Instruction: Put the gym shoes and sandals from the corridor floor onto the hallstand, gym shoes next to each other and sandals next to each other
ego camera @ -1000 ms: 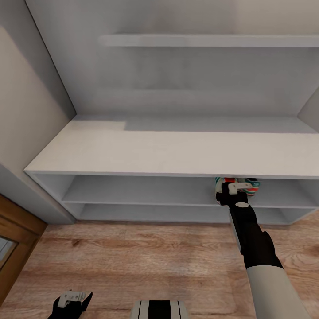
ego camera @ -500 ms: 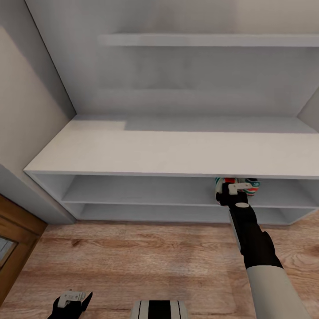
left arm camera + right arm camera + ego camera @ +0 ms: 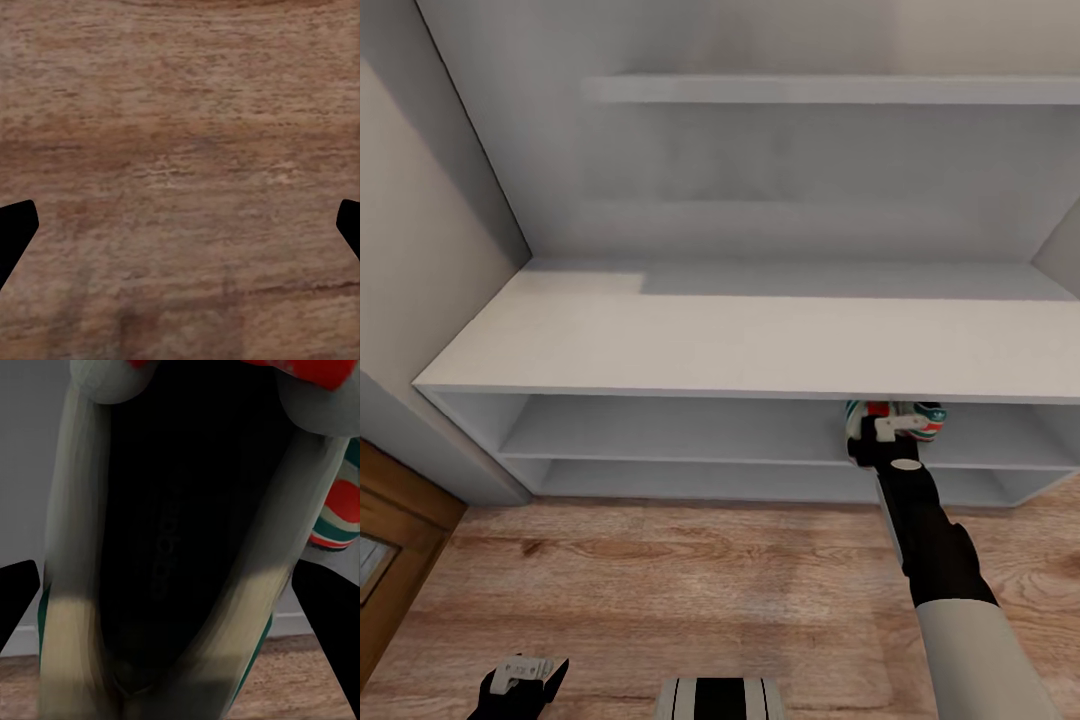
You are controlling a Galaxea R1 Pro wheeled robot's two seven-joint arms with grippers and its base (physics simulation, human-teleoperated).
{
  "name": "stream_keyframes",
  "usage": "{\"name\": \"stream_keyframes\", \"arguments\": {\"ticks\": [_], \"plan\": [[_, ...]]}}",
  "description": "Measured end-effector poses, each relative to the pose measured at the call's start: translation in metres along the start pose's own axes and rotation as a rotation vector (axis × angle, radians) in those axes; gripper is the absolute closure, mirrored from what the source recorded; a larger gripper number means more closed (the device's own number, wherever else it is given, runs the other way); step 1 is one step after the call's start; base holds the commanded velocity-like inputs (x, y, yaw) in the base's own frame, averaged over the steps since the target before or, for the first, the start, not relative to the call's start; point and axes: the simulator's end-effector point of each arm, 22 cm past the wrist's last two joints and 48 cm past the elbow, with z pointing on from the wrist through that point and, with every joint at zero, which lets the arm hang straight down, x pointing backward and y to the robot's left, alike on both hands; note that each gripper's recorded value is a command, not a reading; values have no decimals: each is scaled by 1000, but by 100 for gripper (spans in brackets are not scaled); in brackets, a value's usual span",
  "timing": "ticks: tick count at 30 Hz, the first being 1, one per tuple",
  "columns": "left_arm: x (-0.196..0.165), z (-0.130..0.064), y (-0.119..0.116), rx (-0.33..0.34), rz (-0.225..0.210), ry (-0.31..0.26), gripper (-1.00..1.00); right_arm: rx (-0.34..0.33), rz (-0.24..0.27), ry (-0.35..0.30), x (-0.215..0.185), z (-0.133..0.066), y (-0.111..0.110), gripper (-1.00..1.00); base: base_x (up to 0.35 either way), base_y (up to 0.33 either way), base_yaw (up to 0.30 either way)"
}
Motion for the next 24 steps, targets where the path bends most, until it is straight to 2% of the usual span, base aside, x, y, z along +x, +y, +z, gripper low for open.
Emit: {"name": "stream_keyframes", "arguments": {"ticks": [7, 24], "plan": [[0, 0, 0, 0, 0, 0, -100, -5, -4, 21, 9, 3, 3, 100, 0, 0, 0], [0, 0, 0, 0, 0, 0, -100, -5, -4, 22, 10, 3, 3, 100, 0, 0, 0]]}}
